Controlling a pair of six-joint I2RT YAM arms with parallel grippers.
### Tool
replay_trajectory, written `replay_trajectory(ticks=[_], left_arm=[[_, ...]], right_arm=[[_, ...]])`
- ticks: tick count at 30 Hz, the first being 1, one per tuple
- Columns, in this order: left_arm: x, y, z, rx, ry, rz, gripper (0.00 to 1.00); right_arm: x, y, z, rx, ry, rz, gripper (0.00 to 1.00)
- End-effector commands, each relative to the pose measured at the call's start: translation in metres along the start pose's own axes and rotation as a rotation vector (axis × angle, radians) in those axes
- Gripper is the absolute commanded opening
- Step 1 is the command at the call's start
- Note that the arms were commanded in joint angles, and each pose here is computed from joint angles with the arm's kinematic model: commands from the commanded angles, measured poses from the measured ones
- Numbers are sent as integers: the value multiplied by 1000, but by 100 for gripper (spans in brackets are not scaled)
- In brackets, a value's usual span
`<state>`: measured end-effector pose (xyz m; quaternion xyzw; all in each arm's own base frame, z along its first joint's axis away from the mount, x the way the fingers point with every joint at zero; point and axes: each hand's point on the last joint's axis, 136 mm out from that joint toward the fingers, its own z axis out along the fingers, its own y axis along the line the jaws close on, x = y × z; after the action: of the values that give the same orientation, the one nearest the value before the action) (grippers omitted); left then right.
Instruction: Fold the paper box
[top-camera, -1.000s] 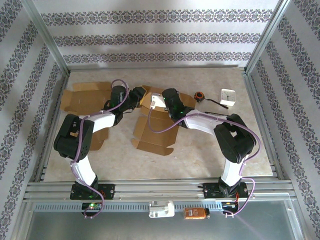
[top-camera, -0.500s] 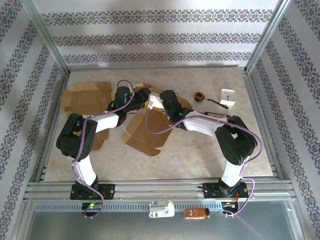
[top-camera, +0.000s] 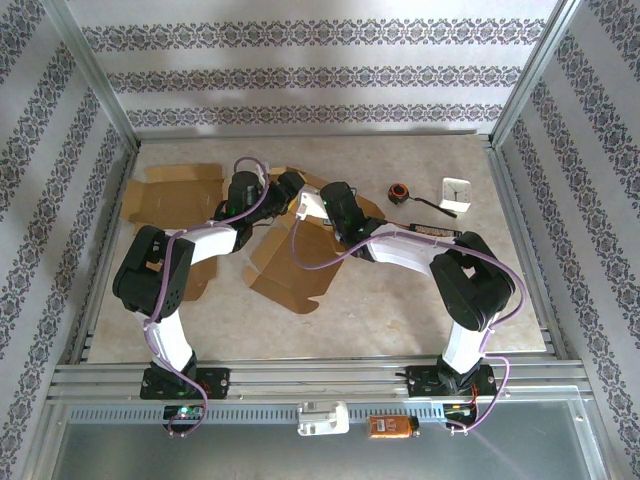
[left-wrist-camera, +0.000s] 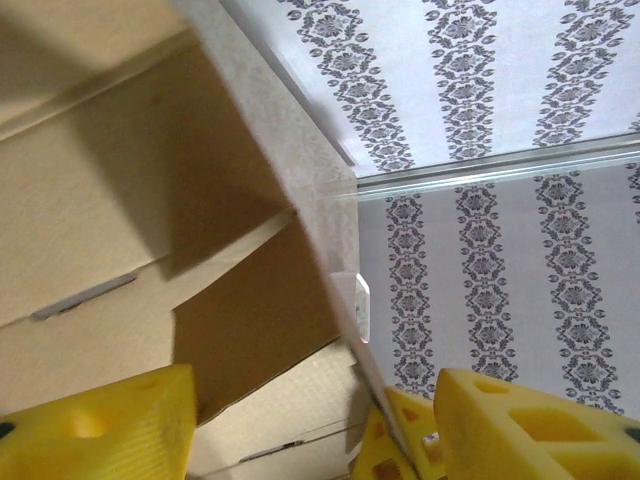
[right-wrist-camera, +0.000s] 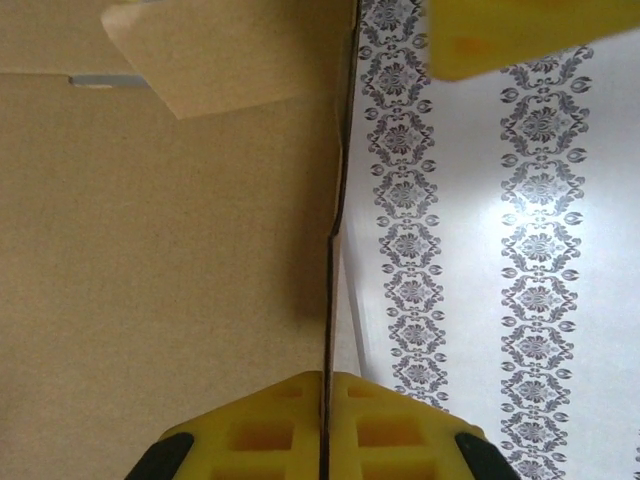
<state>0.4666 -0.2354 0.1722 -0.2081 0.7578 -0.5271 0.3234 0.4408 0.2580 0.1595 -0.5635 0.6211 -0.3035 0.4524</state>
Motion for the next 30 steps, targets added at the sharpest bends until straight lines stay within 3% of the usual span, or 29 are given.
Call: replay_trajectory(ticks=[1,7,13,16,22,26,30], left_arm=[[-14,-54,-10,155,-25,87,64],[-27,-41,-30,107,-69,99,65],[-18,-12,-68,-140,-58,376,69],[-14,9,-92,-270,-59,477,65],[7,49,-124,-461,68,642,53],[19,83,-124,-587,199,617,49],[29,100,-105,-591,297,550,48]], right_arm=[[-5,3,-3,-15,-33,-8,7],[3,-5,-2,-2,-14,-2,7],[5,-11,-2,4,-16,2,6],[6,-11,0,-1,-22,4,6],[8,-12,1,-11,-29,32,6],[6,-13,2,-21,-36,44,6],[6,-12,2,-29,-36,48,6]])
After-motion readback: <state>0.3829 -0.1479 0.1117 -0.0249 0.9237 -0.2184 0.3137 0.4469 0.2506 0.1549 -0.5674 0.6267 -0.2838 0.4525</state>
